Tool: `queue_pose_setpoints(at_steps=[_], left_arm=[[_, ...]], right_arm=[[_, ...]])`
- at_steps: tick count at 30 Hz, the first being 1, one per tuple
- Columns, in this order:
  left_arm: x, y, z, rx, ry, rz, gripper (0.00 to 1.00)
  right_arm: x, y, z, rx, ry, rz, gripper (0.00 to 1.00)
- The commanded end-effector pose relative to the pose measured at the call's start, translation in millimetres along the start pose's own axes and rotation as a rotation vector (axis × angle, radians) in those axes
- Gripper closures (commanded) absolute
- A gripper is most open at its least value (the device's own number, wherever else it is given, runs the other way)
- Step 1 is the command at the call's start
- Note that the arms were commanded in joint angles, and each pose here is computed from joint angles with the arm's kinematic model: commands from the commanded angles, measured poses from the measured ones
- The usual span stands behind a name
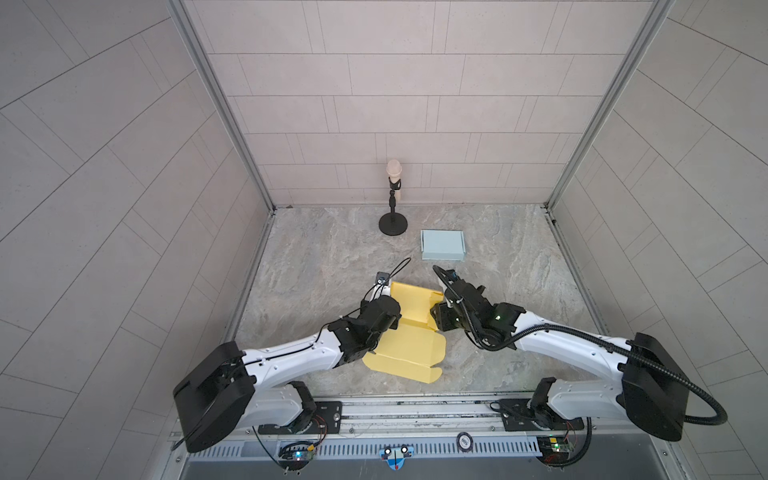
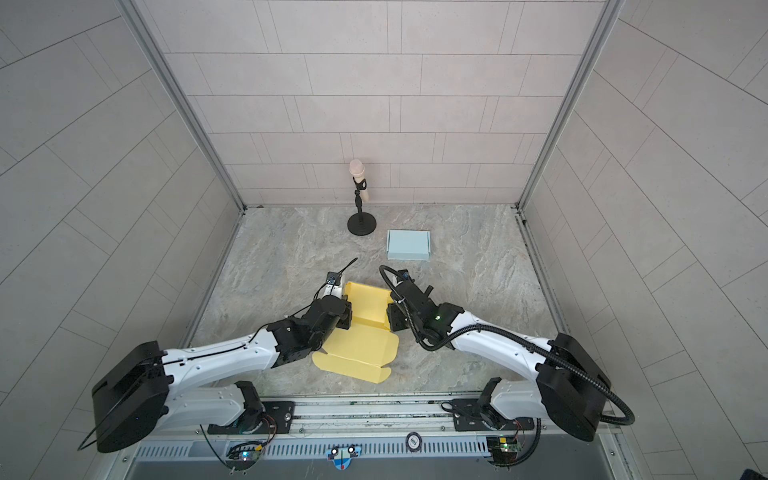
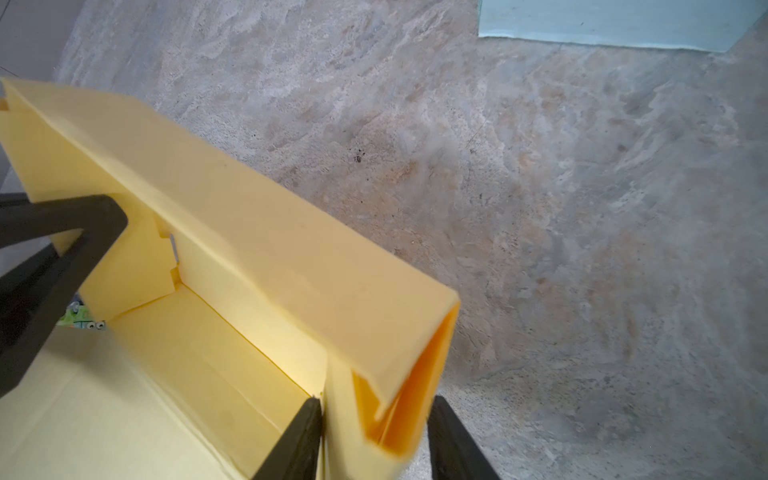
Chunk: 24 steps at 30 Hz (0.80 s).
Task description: Fold the paper box
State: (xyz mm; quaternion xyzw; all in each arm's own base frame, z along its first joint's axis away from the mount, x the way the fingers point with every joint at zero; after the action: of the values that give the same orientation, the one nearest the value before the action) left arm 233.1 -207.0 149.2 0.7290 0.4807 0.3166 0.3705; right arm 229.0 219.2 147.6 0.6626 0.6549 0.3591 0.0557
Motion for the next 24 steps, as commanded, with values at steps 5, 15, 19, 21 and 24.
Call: queue_pose_setpoints(at_steps=[5, 15, 19, 21, 24], left_arm=[[-4, 7, -2, -0.005, 0.024, -0.014, 0.92], [-10, 10, -4, -0.006, 0.030, 0.006, 0.91], [-19, 14, -6, -0.012, 0.033, 0.020, 0.92], [-24, 16, -8, -0.013, 0.032, 0.023, 0.92], [-29, 15, -9, -0.014, 0.038, 0.020, 0.92]], right_arm=[[5, 12, 3, -0.047, -0.020, 0.007, 0.65], [-7, 12, 10, -0.070, -0.127, -0.010, 0.76], [-18, 11, 15, -0.086, -0.232, -0.032, 0.76], [-24, 9, 19, -0.095, -0.269, -0.028, 0.75], [-31, 7, 18, -0.126, -0.300, -0.008, 0.73]])
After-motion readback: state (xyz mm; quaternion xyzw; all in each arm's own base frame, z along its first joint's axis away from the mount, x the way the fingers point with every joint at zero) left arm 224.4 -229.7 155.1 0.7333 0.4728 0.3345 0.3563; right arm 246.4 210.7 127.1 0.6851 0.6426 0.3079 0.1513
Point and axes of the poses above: each gripper's point midway between its finger pads, its own z axis out along the fingers, its own x axis along the line the jaws close on, y = z × x, the point moved 5 cm from there along -z, back along the fingers, and after that the axes turned 11 degrees about z, right-handed, at the moved point
